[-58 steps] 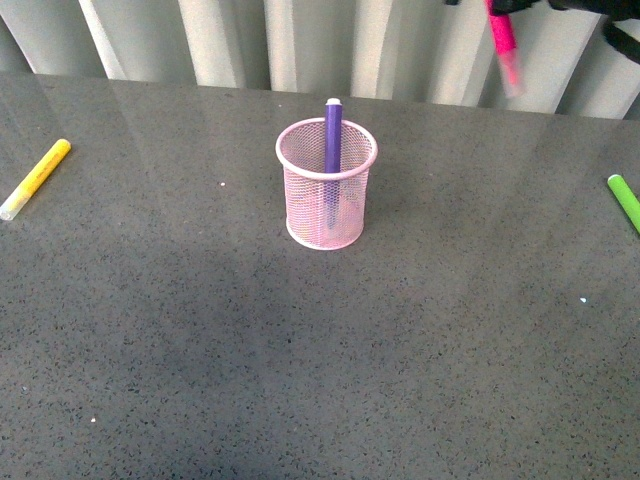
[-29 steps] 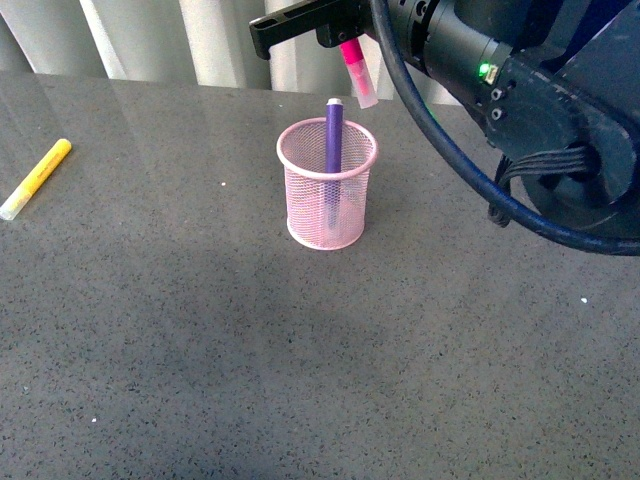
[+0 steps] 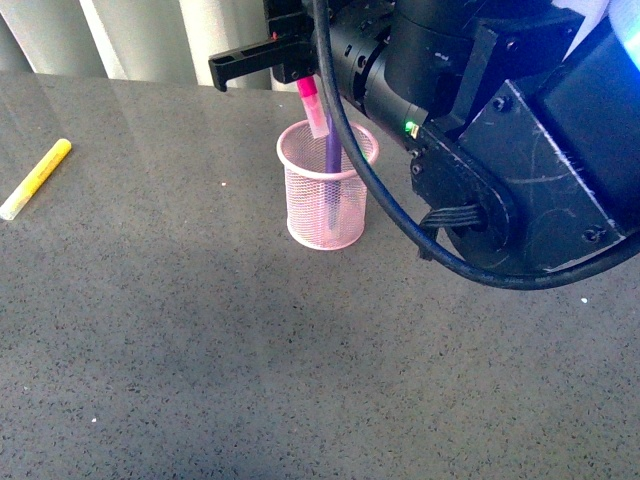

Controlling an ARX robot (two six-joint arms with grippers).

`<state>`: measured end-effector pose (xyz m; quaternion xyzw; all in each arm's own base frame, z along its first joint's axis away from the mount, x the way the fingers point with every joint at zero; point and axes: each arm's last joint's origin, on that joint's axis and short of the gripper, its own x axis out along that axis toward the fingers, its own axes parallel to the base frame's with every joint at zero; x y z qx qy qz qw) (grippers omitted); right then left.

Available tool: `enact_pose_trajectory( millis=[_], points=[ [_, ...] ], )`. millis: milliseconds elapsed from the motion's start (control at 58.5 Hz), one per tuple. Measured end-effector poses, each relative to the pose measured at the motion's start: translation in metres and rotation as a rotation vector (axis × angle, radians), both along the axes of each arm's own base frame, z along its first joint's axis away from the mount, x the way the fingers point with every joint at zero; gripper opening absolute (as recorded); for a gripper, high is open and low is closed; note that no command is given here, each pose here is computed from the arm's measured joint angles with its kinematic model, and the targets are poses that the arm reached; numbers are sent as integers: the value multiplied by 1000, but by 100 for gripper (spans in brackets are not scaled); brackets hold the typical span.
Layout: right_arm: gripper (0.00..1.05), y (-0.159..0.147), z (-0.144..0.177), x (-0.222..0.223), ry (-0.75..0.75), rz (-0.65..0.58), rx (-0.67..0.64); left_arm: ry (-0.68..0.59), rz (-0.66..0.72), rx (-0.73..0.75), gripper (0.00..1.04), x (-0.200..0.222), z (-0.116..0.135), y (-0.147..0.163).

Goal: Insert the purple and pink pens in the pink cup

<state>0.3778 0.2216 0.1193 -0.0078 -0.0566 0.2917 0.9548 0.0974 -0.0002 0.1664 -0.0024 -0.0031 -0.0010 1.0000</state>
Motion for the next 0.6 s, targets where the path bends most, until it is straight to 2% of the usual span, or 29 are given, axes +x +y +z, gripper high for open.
enact_pose_trajectory(
  millis=[274,547,599],
  points=[
    [12,6,-13,-1,28,13,-1,0,0,0,98,0,0,0],
    [12,-1,-27,-4,93,-17,-26,0,0,0,98,0,0,0],
    [22,-4,-32,-6,124,-24,-39,0,0,0,98,0,0,0]
  ],
)
